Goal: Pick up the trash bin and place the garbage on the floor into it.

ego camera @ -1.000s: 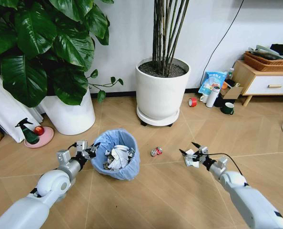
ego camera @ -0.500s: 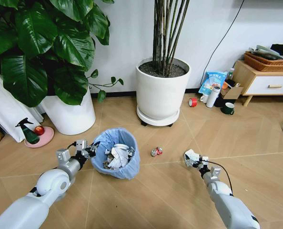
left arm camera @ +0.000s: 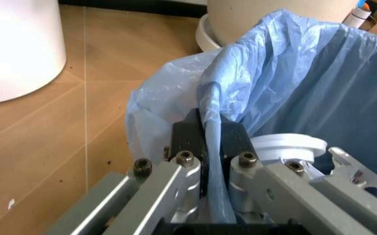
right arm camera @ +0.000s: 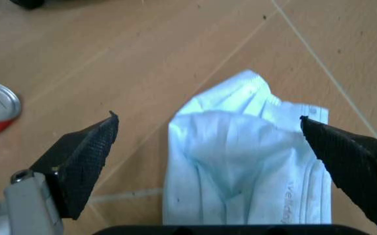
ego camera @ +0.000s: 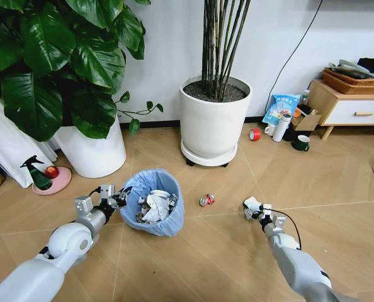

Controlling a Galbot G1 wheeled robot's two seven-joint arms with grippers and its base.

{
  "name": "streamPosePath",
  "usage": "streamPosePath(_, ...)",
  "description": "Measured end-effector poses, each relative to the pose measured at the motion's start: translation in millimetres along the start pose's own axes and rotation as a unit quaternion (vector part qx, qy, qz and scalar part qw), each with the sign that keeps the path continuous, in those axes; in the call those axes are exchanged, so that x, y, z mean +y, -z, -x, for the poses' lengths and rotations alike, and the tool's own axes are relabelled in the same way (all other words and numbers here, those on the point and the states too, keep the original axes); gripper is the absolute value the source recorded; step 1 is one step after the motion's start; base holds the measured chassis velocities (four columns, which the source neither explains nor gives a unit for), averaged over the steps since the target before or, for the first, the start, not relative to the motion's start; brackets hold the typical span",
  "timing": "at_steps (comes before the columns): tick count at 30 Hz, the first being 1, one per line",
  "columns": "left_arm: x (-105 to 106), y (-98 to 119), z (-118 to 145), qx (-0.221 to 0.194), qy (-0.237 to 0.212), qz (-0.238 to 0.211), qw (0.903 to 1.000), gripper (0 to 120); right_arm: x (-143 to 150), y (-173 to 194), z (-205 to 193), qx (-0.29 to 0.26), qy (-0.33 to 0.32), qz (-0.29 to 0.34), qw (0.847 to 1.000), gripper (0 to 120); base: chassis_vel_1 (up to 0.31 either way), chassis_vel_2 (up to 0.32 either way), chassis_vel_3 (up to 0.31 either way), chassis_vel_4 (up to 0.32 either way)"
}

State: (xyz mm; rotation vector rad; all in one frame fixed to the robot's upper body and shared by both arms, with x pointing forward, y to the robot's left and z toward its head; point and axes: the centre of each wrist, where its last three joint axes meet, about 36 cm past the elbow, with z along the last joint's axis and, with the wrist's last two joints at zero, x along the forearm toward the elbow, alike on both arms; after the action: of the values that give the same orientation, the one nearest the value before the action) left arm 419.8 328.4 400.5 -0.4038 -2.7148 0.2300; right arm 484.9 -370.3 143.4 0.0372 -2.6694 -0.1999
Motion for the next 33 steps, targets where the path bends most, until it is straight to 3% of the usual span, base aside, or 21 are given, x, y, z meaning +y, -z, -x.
streamPosePath(6,1.0,0.0,0.2,0.000,0.002,-0.001,1.0000,0,-1.8,-8.2,-0.4,0.033,-0.014,0.005,0.999,100,0.000,0.000,0.000,0.000)
streamPosePath(9,1.7,0.8,1.0,-0.001,0.002,-0.002,1.0000,0,-1.5,-12.2,-1.8,0.046,-0.015,0.011,0.999,94,0.000,0.000,0.000,0.000)
streamPosePath(12,2.7,1.6,2.1,-0.002,0.003,-0.003,1.0000,0,-3.0,-17.5,-5.3,0.053,-0.017,0.014,0.998,79,0.000,0.000,0.000,0.000)
streamPosePath(16,4.0,1.2,2.5,-0.001,0.005,-0.003,1.0000,0,-4.7,-19.6,-7.3,0.055,-0.017,0.014,0.998,70,0.000,0.000,0.000,0.000)
streamPosePath(25,3.8,-0.4,2.9,0.000,0.004,-0.005,1.0000,0,-5.7,-27.8,-15.5,0.057,-0.002,0.006,0.998,30,0.000,0.000,0.000,0.000)
streamPosePath(27,3.9,-0.3,2.7,0.000,0.004,-0.004,1.0000,0,-5.8,-28.5,-16.0,0.058,-0.002,0.006,0.998,29,0.000,0.000,0.000,0.000)
streamPosePath(33,4.0,1.0,1.6,-0.001,0.004,-0.003,1.0000,0,-11.5,-31.0,-22.3,0.053,0.012,-0.002,0.999,4,0.000,0.000,0.000,0.000)
